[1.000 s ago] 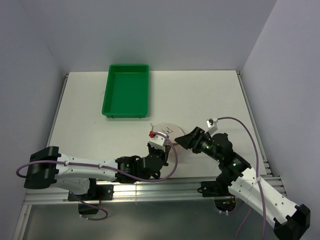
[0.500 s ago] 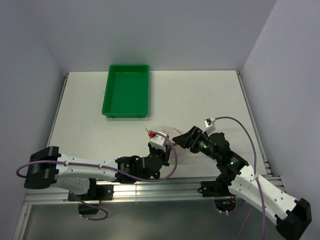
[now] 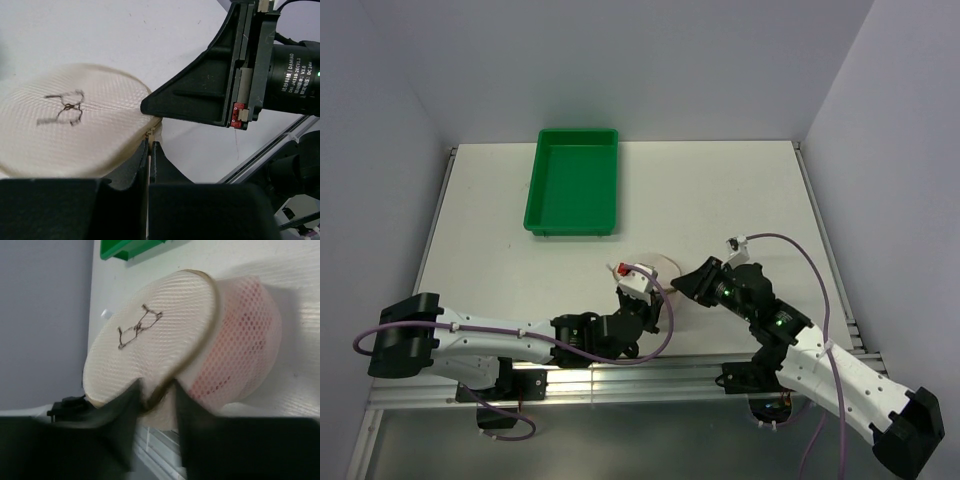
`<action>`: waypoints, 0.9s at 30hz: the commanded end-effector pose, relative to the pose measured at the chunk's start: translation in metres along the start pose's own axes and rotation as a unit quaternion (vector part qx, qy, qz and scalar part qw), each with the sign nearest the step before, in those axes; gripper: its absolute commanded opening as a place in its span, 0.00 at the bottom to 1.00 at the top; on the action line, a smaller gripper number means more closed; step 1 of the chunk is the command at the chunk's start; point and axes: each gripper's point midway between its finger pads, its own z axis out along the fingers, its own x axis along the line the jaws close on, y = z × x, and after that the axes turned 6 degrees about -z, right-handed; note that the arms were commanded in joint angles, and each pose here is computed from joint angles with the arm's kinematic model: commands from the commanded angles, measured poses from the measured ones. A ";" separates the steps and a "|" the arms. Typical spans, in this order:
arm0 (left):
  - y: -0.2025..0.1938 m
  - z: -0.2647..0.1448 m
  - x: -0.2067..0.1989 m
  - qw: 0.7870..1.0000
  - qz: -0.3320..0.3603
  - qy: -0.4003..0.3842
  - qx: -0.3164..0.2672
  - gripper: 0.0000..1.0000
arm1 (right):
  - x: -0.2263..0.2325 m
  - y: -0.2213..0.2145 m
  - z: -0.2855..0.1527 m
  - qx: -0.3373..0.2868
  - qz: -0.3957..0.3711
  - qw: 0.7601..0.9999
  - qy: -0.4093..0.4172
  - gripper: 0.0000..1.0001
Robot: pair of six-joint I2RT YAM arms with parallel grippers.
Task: Place the bra in the laundry bag and zip it closed
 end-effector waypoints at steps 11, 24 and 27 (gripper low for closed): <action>0.002 -0.021 0.041 0.999 -0.006 0.044 -0.010 0.00 | 0.023 0.046 0.005 -0.073 -0.054 0.996 0.004 0.00; 0.005 -0.055 0.104 0.993 -0.031 0.111 -0.022 0.00 | 0.012 0.100 0.016 -0.087 -0.106 0.990 0.017 0.00; 0.009 -0.054 0.097 0.994 -0.036 0.096 -0.023 0.00 | 0.017 0.100 0.022 -0.068 -0.120 0.990 0.022 0.00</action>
